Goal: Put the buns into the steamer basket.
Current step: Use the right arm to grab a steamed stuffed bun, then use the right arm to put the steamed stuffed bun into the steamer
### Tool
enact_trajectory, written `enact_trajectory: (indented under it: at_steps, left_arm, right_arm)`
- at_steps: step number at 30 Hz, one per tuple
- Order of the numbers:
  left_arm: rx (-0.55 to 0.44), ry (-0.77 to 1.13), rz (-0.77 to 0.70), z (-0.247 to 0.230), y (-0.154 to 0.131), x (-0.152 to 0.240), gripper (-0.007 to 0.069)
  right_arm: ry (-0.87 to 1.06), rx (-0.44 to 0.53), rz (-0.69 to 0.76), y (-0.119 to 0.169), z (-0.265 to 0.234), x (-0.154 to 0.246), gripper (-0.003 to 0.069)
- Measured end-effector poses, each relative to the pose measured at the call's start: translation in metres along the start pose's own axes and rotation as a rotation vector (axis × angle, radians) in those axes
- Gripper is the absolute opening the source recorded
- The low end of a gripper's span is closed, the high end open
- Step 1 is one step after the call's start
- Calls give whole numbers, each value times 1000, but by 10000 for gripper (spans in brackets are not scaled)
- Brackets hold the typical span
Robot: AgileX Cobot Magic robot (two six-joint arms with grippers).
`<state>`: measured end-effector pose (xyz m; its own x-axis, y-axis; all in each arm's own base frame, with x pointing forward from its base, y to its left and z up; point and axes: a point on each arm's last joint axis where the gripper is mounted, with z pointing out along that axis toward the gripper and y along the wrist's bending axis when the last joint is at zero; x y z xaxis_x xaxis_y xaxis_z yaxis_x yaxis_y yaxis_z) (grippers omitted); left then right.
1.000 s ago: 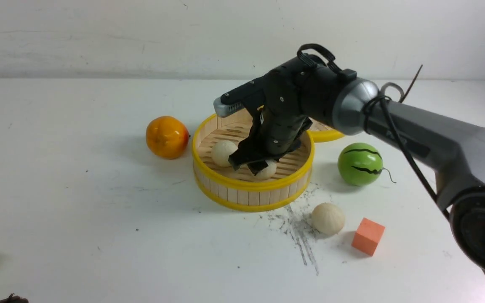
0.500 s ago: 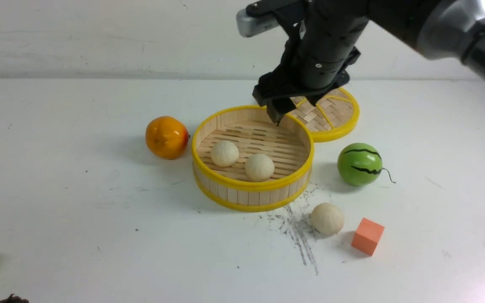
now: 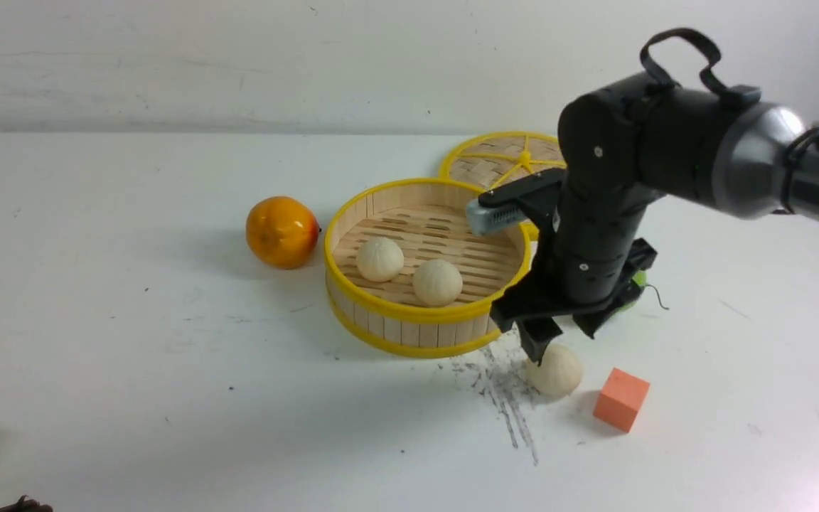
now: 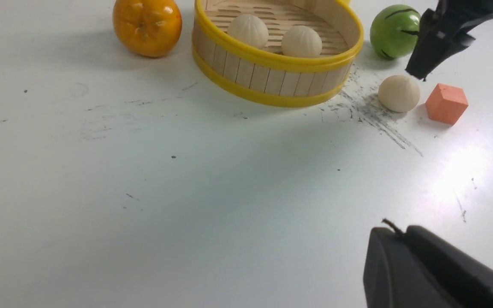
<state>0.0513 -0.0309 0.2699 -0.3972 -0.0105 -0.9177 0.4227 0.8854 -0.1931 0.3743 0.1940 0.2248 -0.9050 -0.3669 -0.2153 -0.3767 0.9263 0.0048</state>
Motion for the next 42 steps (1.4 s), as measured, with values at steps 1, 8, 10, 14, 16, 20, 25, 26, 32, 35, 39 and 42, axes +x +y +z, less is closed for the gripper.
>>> enact_trajectory:
  at_steps: [1,8,10,14,16,20,25,26,32,35,39,42]
  left_arm:
    - [0,-1,-1,0,0,0,29]
    - [2,-2,-3,0,0,0,36]
    - [2,-3,-3,0,0,0,38]
    - [2,-3,-3,0,0,0,39]
    - [2,-3,-3,0,0,0,38]
    - [3,-6,-3,0,0,-1,46]
    - [3,-6,-3,0,0,-1,52]
    - [3,-6,-3,0,0,-1,53]
    - [3,-10,-3,0,0,-1,57]
    - [3,-10,-3,0,0,-1,59]
    - [3,-10,-3,0,0,-1,67]
    - [3,-10,-3,0,0,-1,70]
  right_arm:
    - [-1,7,3,0,7,-1,510]
    - [35,44,-5,-3,45,-4,456]
    - [48,48,-7,-4,51,-4,365]
    - [34,55,-8,-4,36,-10,89]
    - [-2,54,-9,-4,19,-19,24]
    - [-184,38,-13,-2,-29,-47,18]
    - [-404,21,-24,1,-57,-73,21]
    - [-426,18,-25,1,-56,-76,25]
    - [-406,18,-33,3,-2,-88,145]
    - [-377,26,-39,3,22,-89,273]
    - [-370,30,-19,3,29,-90,447]
    - [-373,35,-12,2,21,-91,536]
